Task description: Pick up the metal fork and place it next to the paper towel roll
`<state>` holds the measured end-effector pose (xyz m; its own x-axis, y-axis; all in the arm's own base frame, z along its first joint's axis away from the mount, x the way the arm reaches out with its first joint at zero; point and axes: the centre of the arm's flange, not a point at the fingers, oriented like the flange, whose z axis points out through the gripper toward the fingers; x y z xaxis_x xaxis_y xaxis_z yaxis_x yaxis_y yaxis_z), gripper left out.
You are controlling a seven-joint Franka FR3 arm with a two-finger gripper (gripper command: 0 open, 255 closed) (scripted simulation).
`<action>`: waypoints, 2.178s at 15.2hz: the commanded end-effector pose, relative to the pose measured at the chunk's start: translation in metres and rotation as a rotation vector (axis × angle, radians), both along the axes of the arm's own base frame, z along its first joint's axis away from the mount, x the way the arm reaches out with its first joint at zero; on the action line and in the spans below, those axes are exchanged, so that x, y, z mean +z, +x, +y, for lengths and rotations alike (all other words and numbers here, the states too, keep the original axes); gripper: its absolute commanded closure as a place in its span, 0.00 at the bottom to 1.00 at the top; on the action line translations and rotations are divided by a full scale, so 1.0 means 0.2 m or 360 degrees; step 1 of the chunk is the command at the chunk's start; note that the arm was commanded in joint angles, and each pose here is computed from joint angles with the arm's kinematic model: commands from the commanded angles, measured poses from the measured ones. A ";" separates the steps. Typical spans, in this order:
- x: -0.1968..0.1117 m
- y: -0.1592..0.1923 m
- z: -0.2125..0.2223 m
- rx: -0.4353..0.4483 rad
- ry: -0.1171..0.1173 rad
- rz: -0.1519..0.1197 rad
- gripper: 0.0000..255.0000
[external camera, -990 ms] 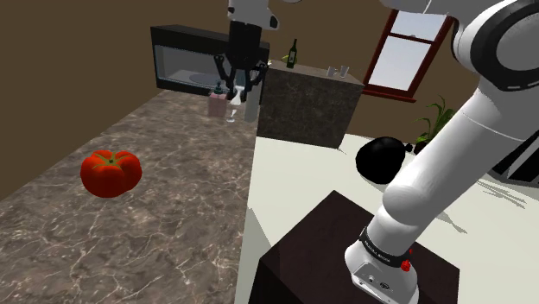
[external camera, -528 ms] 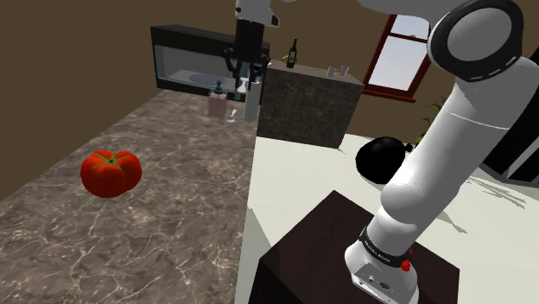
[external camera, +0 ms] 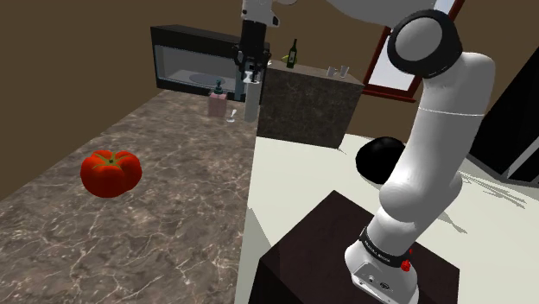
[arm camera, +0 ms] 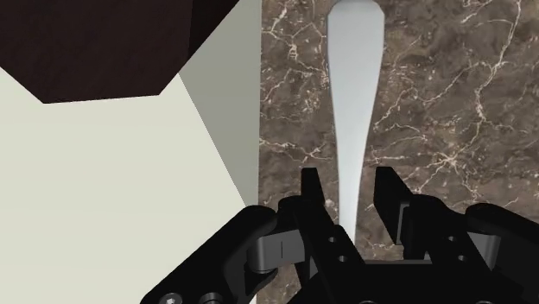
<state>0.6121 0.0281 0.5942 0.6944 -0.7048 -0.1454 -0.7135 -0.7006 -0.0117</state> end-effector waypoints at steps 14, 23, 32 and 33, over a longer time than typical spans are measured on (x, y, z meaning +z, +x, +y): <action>-0.15 0.35 -0.42 0.0000 0.0000 0.0000 1.00; -0.39 0.35 -0.42 0.0000 0.0000 0.0000 1.00; -0.63 0.35 -0.42 0.0000 0.0000 0.0000 1.00; -0.66 0.35 -0.42 0.0000 0.0000 0.0000 1.00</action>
